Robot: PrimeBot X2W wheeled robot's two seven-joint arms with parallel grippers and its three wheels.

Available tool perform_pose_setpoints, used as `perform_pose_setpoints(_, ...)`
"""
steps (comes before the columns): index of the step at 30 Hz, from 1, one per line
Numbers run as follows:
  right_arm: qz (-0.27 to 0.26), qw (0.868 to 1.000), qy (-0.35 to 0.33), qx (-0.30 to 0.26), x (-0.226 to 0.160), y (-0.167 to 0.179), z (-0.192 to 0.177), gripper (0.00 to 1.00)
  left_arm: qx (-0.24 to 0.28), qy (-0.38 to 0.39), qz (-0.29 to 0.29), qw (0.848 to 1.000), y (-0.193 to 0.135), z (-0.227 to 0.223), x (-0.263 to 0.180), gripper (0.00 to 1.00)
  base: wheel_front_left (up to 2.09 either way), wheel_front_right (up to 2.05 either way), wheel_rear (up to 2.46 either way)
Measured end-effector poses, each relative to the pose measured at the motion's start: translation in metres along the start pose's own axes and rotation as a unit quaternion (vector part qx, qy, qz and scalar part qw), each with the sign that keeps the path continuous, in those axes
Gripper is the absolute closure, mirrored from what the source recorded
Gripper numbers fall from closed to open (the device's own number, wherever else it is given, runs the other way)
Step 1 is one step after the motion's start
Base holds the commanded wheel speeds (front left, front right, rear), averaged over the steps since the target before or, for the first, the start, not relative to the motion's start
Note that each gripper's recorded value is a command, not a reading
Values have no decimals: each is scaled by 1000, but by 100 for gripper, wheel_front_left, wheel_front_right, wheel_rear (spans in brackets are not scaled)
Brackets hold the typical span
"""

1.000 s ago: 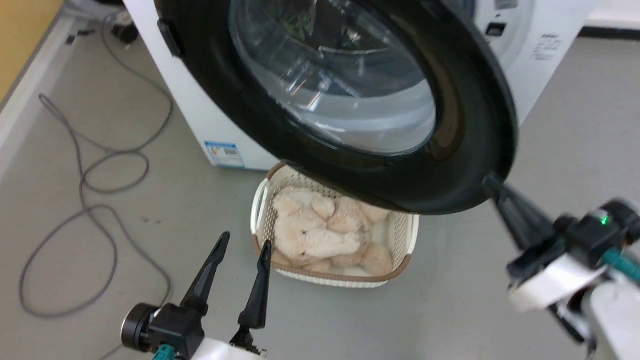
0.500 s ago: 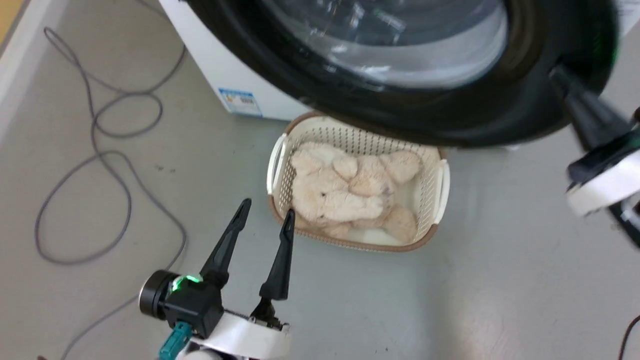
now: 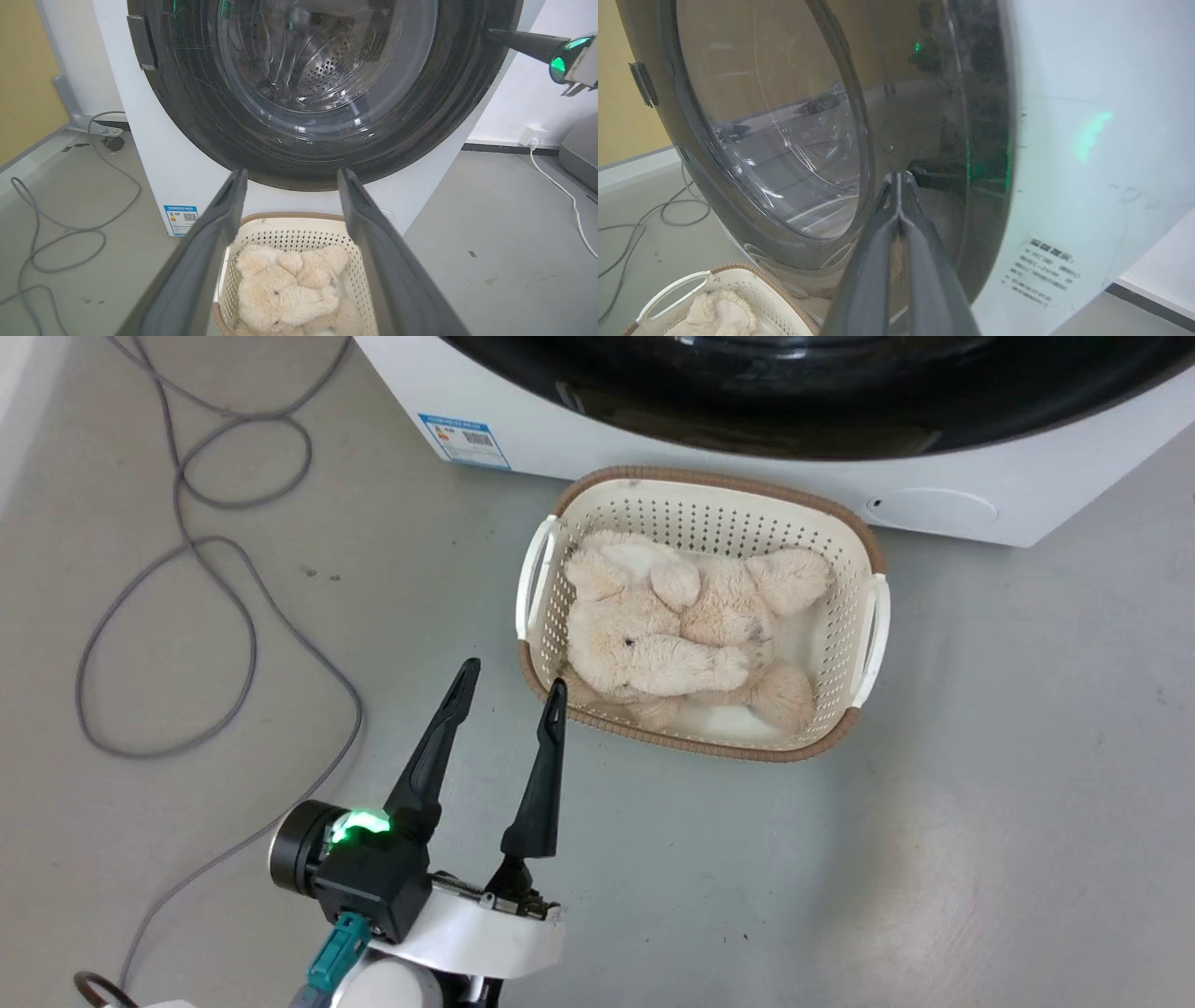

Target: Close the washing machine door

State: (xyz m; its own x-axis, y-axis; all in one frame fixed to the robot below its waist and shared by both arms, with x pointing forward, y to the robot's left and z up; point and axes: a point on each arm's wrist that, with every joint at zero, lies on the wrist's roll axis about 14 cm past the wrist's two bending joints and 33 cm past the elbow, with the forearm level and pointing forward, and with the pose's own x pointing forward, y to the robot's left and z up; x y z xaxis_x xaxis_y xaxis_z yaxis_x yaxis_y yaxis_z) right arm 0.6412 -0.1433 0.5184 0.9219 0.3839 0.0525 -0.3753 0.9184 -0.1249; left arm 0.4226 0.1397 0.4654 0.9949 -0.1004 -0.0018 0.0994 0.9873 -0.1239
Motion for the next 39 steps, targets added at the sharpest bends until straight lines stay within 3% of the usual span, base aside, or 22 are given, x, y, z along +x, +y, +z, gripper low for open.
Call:
perform_pose_setpoints(10, 0, 1000, 14, 22, 9, 5, -12, 100, -1, 2, 1, 1000, -1, -2, 2, 0, 0, 0, 0)
perform_pose_setpoints(17, -22, 1000, -17, 8, -10, -7, 18, 100, -12, -23, 11, 1000, 3, 18, -4, 0, 0, 0, 0)
perform_pose_setpoints(30, -103, 991, -68, 46, -132, -16, 56, 100, -30, -43, 21, 998, 5, 38, -38, 0, 0, 0, 0)
perform_pose_setpoints(39, -160, 980, -91, 78, -220, 7, 61, 100, -38, -53, 1, 998, -6, 47, -54, 0, 0, 0, 0)
